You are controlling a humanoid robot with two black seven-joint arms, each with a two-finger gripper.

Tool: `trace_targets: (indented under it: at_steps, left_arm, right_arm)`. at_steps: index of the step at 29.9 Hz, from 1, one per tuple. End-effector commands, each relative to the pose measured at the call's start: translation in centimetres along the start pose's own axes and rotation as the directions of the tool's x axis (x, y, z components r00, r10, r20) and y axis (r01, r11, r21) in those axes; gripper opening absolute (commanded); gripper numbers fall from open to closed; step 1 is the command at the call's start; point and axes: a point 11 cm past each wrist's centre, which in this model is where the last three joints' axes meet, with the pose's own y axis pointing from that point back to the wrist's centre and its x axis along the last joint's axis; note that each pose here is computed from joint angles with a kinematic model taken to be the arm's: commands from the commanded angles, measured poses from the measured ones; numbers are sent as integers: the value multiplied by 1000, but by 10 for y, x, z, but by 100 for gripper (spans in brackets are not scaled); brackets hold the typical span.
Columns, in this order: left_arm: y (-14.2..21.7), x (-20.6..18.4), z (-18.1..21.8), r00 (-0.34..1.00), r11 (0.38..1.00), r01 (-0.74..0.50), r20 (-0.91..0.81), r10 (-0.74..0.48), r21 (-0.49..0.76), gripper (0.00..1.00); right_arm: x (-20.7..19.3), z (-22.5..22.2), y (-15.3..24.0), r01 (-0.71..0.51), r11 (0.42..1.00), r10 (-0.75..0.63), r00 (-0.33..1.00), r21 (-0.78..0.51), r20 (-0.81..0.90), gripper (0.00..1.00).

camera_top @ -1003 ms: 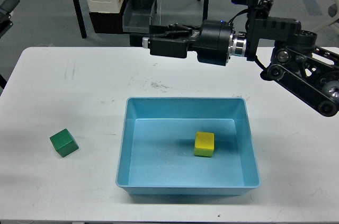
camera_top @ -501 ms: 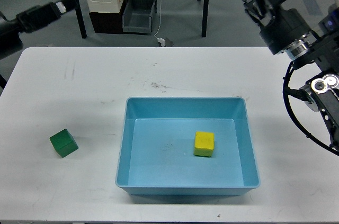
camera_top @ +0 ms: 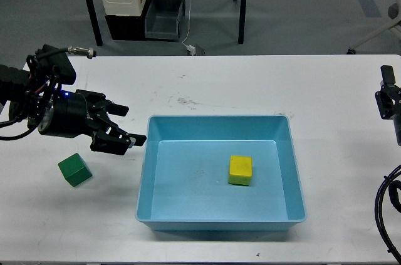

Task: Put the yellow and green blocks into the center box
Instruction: 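Withdraw the right gripper and reach the left gripper to the green cube, then close the left gripper around the green cube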

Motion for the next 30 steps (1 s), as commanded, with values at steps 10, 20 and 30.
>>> trace_targets:
  at_steps: [10,20,30]
  left_arm:
    - [2,-70,-40,971,960,234,21,-240,154,100]
    - [8,-107,-58,954,936,298,-77,-289,188,100]
    - [13,-135,-68,936,916,344,-157,-316,205,100]
  right_arm:
    - [21,4,19,-68,997,69,998,-23,8,100]
    - [21,5,20,-70,997,71,997,-26,9,100]
    - [24,9,25,-84,996,84,996,-41,8,100]
